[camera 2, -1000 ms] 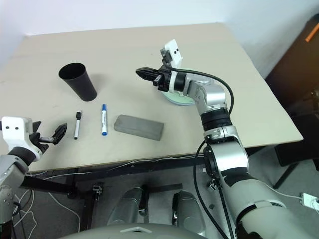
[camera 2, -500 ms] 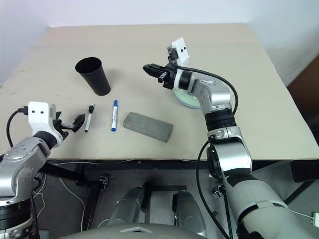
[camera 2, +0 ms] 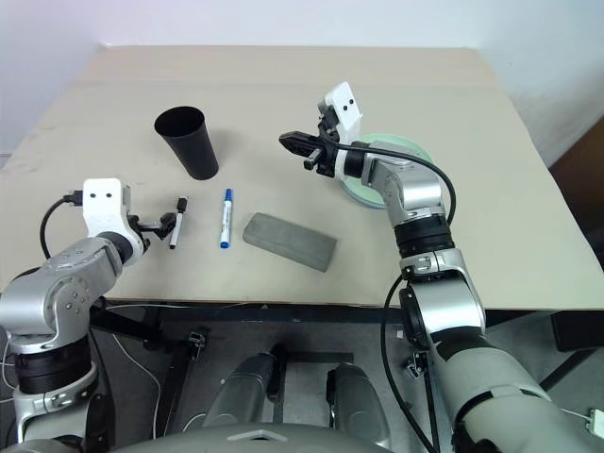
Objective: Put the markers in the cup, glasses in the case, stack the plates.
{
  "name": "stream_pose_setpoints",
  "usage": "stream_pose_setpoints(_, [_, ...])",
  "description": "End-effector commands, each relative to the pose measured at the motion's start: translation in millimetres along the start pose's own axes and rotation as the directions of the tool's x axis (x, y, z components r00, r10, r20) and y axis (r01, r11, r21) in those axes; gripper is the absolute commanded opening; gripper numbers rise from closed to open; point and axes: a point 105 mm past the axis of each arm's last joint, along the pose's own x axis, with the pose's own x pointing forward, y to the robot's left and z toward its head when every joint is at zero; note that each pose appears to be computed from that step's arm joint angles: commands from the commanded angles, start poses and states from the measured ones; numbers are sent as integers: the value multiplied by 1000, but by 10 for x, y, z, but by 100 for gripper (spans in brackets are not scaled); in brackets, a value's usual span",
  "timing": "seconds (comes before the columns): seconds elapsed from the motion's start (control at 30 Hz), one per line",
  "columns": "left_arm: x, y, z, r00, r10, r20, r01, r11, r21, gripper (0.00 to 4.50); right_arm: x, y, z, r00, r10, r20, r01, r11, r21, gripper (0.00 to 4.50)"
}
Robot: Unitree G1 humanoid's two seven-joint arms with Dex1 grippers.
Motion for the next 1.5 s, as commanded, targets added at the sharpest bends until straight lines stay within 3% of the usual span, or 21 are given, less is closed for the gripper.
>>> stream_pose_setpoints(0.03, [-21,-16,58,999,38,-7,-37,999,24,450,1,2,130,1000,-8,20,9,999,-51,2])
stream_pose_setpoints(0.27, [35,-166,141,1000,26,5,-26,996,82,450,9,-24,153,999,-32,36,34,998,-47,2])
stream_pose_setpoints(0.63, [-30,-322,354,996,-10,85,5,998,66,450,-30,-16,149,999,-20,38,23,998,-65,2])
stream_pose_setpoints(0.93, [27,-417,96,995,-81,-56,83,995,46,450,0,-28,99,999,-36,7,36,996,-79,2])
stream_pose_setpoints(1.23, [108,-324,-81,984,-38,-175,45,998,34,450,-12,-50,23,997,-64,-35,61,996,-65,2])
stream_pose_setpoints(1.5, [108,-299,-206,967,-66,-247,87,994,73,193,-16,-37,-68,995,-84,-54,81,995,-55,0])
